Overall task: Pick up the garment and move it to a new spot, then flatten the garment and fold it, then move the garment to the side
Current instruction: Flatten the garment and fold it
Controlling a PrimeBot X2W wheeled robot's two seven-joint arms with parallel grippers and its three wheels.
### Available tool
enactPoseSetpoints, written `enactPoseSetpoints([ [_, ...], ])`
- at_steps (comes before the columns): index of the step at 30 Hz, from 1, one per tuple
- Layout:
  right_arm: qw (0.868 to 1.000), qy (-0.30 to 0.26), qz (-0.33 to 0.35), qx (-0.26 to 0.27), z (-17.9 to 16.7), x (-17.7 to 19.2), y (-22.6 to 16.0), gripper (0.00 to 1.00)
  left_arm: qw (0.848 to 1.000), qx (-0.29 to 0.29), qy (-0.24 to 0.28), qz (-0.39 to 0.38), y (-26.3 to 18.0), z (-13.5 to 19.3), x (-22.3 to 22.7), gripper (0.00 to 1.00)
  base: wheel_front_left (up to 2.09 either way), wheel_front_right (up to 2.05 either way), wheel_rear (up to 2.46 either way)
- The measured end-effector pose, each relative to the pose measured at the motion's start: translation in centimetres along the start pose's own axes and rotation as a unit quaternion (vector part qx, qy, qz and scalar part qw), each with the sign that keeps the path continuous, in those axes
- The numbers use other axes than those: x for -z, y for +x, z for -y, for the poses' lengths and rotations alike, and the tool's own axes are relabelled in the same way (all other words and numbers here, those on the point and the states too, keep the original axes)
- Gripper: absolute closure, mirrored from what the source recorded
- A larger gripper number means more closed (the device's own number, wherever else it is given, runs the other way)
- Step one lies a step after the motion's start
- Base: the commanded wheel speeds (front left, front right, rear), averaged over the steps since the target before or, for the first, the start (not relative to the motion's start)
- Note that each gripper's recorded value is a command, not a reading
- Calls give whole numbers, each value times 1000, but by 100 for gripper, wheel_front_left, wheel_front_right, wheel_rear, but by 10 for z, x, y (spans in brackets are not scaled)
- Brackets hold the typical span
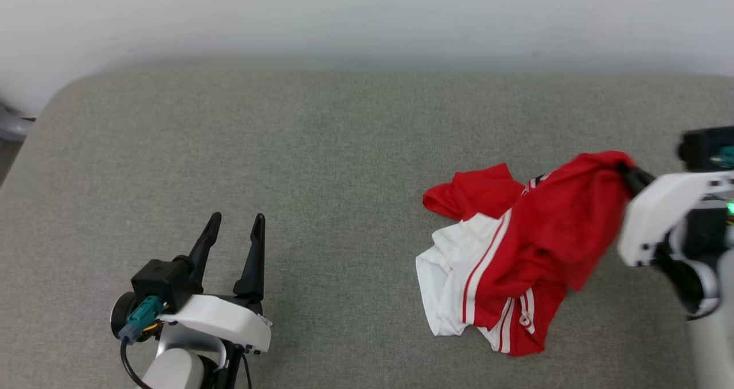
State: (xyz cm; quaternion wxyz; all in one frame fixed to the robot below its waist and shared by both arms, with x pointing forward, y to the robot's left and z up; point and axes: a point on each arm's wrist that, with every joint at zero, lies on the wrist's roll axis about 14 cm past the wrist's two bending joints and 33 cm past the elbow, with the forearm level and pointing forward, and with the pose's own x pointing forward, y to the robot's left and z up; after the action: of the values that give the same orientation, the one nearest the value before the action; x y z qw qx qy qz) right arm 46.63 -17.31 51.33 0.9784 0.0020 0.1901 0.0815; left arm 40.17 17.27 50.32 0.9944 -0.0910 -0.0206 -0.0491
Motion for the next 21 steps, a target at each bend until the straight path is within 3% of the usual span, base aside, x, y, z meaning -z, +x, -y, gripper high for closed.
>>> enactPoseSetpoints([
  [4,994,57,-21,87,64,28,1,100,1000,3,-2,-10,8,0,8,0,0,0,0],
  [8,980,114,-49,157,111,66,-6,100,1000,4,-2,-19,16,-2,17,0,0,0,0],
  [15,952,171,-116,226,141,143,-26,100,999,-2,-7,-32,21,-8,29,0,0,0,0],
  [16,950,176,-117,229,140,148,-26,80,999,-3,-8,-33,21,-8,30,0,0,0,0],
  [17,950,177,-113,230,140,150,-25,52,999,-3,-8,-35,22,-8,31,0,0,0,0],
  [18,951,177,-106,231,140,150,-25,0,999,-3,-6,-35,22,-8,31,0,0,0,0],
  [21,956,169,-66,231,139,138,-22,0,999,-2,-7,-33,22,-8,30,0,0,0,0],
])
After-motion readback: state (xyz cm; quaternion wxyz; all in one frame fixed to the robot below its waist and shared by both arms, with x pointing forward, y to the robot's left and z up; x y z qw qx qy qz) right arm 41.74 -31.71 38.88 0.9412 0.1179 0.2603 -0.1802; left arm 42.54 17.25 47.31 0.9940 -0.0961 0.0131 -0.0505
